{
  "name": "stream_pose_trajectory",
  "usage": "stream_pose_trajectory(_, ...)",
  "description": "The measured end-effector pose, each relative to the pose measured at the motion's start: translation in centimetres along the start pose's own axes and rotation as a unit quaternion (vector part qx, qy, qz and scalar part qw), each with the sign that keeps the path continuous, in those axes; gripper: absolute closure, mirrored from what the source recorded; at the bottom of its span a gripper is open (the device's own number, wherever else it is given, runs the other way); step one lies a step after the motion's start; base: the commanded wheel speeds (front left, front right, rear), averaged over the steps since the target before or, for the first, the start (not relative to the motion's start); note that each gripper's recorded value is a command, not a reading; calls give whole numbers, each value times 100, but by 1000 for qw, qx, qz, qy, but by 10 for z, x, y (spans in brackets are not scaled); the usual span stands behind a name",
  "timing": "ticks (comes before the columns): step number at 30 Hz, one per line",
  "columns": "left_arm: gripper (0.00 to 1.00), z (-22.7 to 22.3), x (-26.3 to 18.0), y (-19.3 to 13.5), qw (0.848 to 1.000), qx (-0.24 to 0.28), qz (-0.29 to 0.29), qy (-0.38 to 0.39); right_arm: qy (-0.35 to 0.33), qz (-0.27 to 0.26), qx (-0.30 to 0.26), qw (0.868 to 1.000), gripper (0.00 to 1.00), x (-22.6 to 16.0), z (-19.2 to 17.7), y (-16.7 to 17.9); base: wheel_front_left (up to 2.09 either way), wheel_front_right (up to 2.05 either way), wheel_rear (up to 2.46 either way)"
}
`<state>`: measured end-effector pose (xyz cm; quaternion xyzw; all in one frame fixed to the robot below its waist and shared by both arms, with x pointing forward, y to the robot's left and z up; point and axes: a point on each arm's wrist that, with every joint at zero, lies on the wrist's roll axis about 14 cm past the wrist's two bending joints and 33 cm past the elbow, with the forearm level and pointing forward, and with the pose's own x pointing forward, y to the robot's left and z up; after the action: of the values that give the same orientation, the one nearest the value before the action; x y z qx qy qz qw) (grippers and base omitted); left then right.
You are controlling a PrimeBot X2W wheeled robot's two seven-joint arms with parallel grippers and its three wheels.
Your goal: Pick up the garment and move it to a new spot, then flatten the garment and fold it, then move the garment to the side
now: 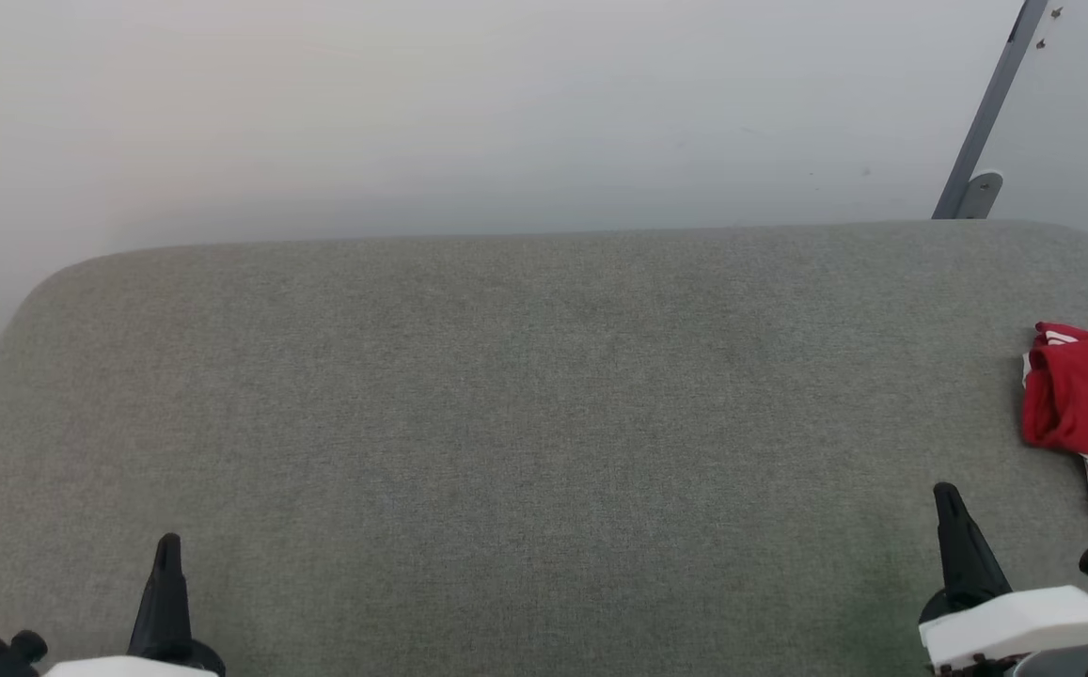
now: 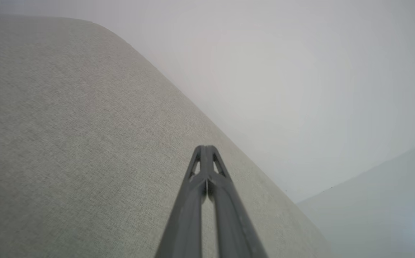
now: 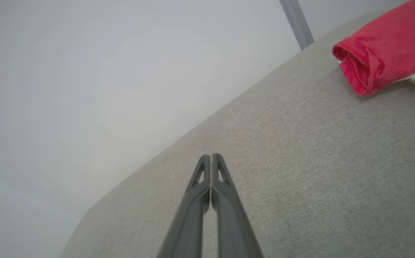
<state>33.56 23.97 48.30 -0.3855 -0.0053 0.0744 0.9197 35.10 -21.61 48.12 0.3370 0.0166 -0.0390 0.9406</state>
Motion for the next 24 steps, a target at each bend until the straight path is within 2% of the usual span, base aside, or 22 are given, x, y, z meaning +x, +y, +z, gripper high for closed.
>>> stream_pose_trajectory(9,100,-2,7,-6,998,-56,-3,6,2,-2,62,998,100,5,1,2,0,0,0)
stream_pose_trajectory(24,100,-6,17,-15,990,-139,-9,18,4,2,159,987,100,13,3,8,0,0,0)
